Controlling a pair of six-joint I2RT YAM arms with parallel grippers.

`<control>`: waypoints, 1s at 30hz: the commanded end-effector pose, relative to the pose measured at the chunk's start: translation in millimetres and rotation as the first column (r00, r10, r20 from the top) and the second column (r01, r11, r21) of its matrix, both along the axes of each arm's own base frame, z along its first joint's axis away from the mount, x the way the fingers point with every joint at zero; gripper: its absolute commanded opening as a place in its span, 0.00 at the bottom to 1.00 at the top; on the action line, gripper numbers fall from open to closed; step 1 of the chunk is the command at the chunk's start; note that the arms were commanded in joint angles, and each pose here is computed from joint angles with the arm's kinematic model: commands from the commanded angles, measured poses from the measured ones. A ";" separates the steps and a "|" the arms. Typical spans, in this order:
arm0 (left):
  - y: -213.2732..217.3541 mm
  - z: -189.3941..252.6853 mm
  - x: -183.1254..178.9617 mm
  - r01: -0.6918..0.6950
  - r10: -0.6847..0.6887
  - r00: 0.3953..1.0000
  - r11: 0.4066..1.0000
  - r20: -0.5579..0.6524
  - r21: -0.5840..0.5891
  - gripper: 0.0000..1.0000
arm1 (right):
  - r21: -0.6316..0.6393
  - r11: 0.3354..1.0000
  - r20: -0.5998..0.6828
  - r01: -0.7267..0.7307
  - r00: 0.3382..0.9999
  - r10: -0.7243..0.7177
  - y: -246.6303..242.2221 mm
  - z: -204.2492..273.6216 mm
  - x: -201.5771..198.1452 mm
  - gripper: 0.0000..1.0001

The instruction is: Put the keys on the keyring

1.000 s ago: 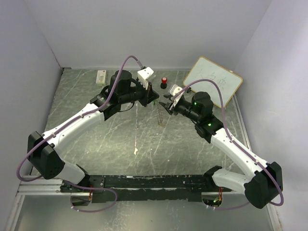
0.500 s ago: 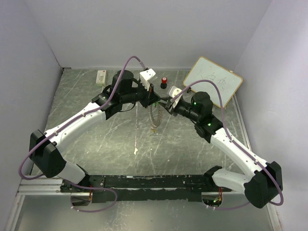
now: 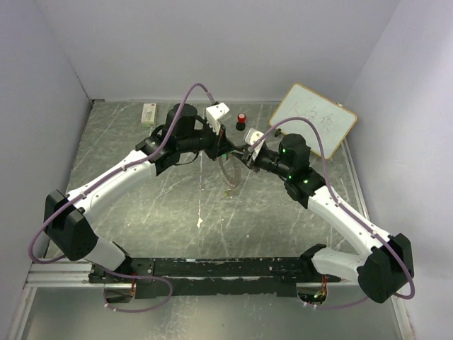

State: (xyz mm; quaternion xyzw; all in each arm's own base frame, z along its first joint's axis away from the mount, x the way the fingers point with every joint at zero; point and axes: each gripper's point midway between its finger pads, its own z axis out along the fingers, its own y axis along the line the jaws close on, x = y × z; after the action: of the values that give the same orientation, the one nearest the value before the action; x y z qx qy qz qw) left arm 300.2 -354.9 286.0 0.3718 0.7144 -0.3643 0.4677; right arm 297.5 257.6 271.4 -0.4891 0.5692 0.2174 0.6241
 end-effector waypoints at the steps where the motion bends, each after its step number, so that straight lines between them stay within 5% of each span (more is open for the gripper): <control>1: -9.0 39.8 2.5 0.034 -0.027 0.996 0.996 0.081 -0.077 0.07 | -0.011 0.997 -0.012 -0.071 0.997 0.071 7.5 1.5 -12.0 0.20; 17: -5.5 47.9 -2.5 0.037 -0.028 0.995 0.995 0.093 -0.093 0.07 | -0.004 1.000 -0.022 0.001 1.000 -0.001 -2.8 -3.5 -9.2 0.34; 30: -7.8 47.9 -3.5 0.048 -0.038 0.995 0.994 0.092 -0.099 0.07 | -0.002 0.999 -0.022 -0.048 0.999 0.048 4.5 -3.1 -12.0 0.15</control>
State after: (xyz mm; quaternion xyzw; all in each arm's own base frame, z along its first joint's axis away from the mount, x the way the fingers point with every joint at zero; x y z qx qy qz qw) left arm 297.6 -356.5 286.8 0.3758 0.7117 -0.3705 0.4637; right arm 293.3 254.9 263.0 -0.4904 0.5802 0.2182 0.6126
